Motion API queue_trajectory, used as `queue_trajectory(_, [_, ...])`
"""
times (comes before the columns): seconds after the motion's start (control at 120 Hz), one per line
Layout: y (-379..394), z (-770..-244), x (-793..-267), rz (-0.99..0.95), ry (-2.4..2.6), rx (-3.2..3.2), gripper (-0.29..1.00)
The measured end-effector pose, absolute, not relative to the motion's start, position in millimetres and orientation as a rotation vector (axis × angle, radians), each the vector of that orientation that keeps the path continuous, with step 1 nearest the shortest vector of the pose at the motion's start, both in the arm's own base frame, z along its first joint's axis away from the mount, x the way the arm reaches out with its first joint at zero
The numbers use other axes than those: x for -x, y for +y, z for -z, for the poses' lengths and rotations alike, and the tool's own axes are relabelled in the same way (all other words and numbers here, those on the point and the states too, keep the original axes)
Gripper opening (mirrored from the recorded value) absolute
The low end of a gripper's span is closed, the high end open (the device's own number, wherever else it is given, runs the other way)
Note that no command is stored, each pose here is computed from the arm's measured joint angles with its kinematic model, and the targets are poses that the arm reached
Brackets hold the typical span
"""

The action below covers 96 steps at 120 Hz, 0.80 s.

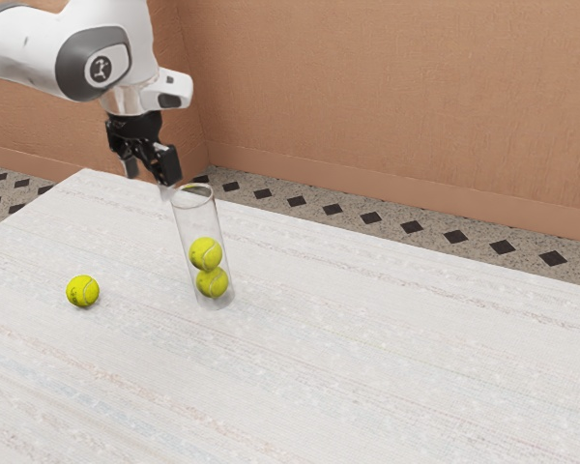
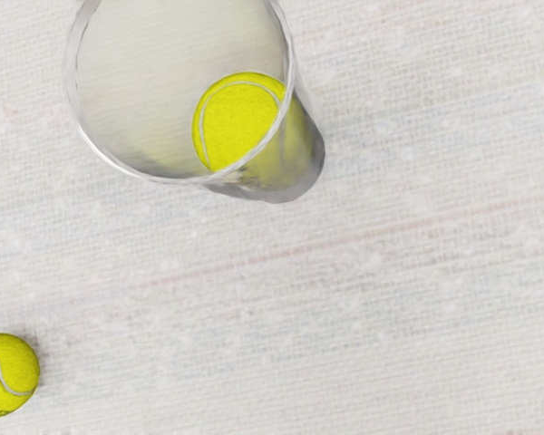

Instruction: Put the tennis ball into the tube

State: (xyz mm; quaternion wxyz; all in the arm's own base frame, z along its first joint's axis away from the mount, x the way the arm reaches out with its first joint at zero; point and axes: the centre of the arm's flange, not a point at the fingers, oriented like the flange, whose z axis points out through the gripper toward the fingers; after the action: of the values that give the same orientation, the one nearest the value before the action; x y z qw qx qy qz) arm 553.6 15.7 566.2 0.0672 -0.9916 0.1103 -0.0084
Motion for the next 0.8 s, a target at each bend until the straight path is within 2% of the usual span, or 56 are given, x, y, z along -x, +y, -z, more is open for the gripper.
queue_trajectory(0.233, [71.1,-523.4,-570.7,-0.078,0.186,2.977,0.7])
queue_trajectory(0.5, [255.7,-416.3,-505.2,-0.209,-0.332,3.063,0.7])
queue_trajectory(0.8, [228.4,-356.5,-525.0,-0.101,-0.133,2.984,0.7])
